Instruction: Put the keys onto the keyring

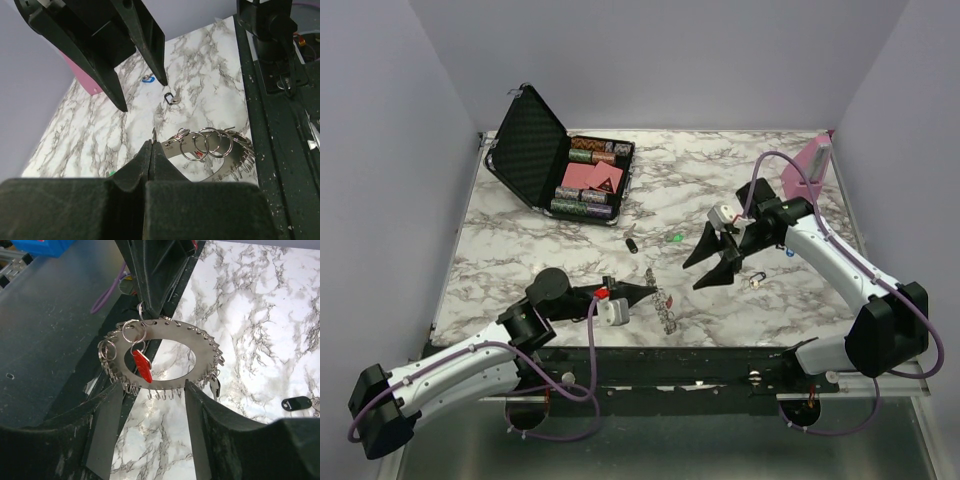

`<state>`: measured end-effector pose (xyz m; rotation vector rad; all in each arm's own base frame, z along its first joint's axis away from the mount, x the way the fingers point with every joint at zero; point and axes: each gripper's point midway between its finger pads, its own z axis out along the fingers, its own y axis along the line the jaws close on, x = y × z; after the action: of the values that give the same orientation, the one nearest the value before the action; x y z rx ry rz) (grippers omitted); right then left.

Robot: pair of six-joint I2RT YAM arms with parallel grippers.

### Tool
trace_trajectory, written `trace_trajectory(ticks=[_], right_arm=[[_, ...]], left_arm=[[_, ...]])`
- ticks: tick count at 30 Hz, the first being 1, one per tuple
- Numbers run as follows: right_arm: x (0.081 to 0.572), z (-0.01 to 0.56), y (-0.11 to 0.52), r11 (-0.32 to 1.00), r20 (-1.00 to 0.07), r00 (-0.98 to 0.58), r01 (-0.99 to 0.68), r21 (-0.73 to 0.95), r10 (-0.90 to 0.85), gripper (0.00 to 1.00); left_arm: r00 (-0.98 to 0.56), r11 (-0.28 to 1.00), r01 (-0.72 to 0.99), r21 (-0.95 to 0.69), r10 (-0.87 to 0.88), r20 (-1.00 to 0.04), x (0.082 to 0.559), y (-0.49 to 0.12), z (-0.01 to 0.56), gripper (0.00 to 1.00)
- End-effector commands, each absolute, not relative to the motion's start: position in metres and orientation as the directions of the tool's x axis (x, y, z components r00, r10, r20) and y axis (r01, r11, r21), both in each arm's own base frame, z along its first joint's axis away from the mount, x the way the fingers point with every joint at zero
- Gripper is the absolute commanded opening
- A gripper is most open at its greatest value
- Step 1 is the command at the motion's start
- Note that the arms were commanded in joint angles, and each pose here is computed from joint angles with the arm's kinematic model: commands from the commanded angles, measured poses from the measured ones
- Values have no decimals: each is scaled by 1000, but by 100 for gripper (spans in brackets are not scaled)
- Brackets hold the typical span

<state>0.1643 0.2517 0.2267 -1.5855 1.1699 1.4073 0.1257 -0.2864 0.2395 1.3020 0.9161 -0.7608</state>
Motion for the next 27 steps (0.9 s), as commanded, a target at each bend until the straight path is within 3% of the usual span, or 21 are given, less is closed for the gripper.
trace_trajectory(ticks=[1,6,10,27], right_arm=[[155,234,252,-376,-992,20,-926,29,-125,63],[149,245,253,-386,-996,-33,-920,62,-83,67],[146,251,259,-409,-992,-103,-904,122,-70,66],[129,258,277,-501,-968,-236,-830,244,-80,51]], left_arm=[[500,80,863,499,18,-866,118,-288,247,0],[238,130,963,234,-13,-971,121,-295,257,0],[84,146,987,67,-115,-990,119,-299,268,0],[37,119,993,23,-115,-993,126,-310,255,0]])
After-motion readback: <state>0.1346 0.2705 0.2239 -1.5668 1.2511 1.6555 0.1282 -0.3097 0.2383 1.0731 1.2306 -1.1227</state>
